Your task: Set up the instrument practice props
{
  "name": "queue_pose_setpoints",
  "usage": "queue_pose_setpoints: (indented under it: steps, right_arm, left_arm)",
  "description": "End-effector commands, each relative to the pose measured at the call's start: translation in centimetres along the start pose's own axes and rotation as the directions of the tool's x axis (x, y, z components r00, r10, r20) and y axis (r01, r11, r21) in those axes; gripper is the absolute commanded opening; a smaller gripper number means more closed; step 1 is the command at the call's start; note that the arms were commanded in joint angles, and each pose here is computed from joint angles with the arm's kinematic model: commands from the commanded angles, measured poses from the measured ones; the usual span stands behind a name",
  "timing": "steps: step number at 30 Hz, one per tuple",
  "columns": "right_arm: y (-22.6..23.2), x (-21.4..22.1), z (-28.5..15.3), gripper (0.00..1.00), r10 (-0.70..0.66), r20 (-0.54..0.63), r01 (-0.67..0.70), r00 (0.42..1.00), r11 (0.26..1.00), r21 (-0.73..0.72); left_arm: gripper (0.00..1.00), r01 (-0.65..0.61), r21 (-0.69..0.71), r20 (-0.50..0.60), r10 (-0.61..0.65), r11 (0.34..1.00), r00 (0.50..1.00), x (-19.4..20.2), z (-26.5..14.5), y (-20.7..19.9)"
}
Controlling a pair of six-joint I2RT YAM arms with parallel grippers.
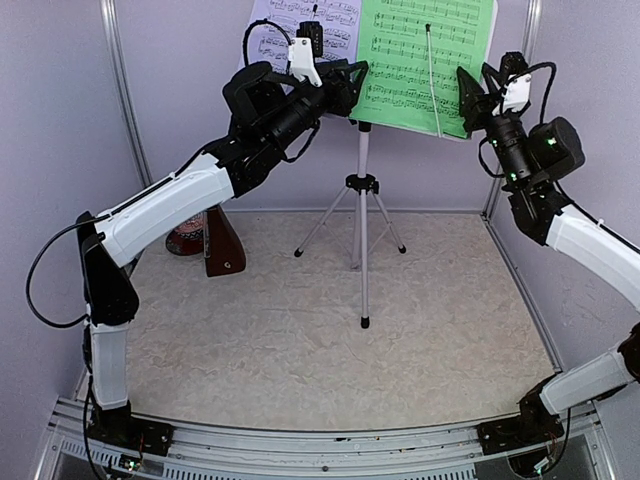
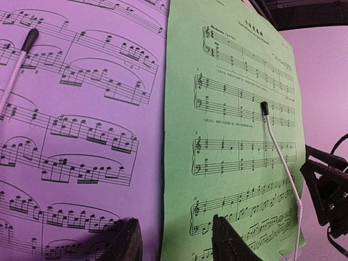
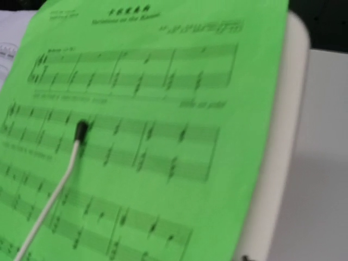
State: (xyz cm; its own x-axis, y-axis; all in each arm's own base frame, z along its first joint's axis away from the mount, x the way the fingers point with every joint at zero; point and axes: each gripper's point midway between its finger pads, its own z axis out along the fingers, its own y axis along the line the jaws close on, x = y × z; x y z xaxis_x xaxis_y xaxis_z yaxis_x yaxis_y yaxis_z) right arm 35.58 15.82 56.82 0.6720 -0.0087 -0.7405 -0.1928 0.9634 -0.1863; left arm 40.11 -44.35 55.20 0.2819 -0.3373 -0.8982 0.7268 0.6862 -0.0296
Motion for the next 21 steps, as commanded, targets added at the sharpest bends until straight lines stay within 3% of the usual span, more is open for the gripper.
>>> queue_pose_setpoints:
  steps: [1,10,15,21]
  right_arm:
    - [-2.0,-5.1,-0.6,0.56,0.027,0.094,-0.03,0.995,0.999,0.037]
    - [-2.5,-6.5,-1.9,0.78,0.068,0.094,-0.071,0.993,0.997,0.032]
    - [-1.6,-6.2,-2.8,0.81,0.104,0.056,-0.103,0.993,0.994,-0.027]
    - [-0.7,-4.5,-4.4,0.81,0.163,-0.031,-0.165,0.986,0.984,-0.07]
  left_arm:
    - [0.46,-0.026,-0.031,0.09,0.028,0.999,0.996,-4.7,-1.9,-0.2]
    - [0.68,-0.032,-0.007,0.094,0.032,0.999,0.995,-6.5,-3.4,-1.7]
    - [0.7,-0.051,-0.055,0.054,0.054,0.997,0.997,-6.5,-5.1,-1.2]
    - [0.69,-0.114,-0.195,-0.073,0.101,0.974,0.992,-4.3,-8.2,1.6]
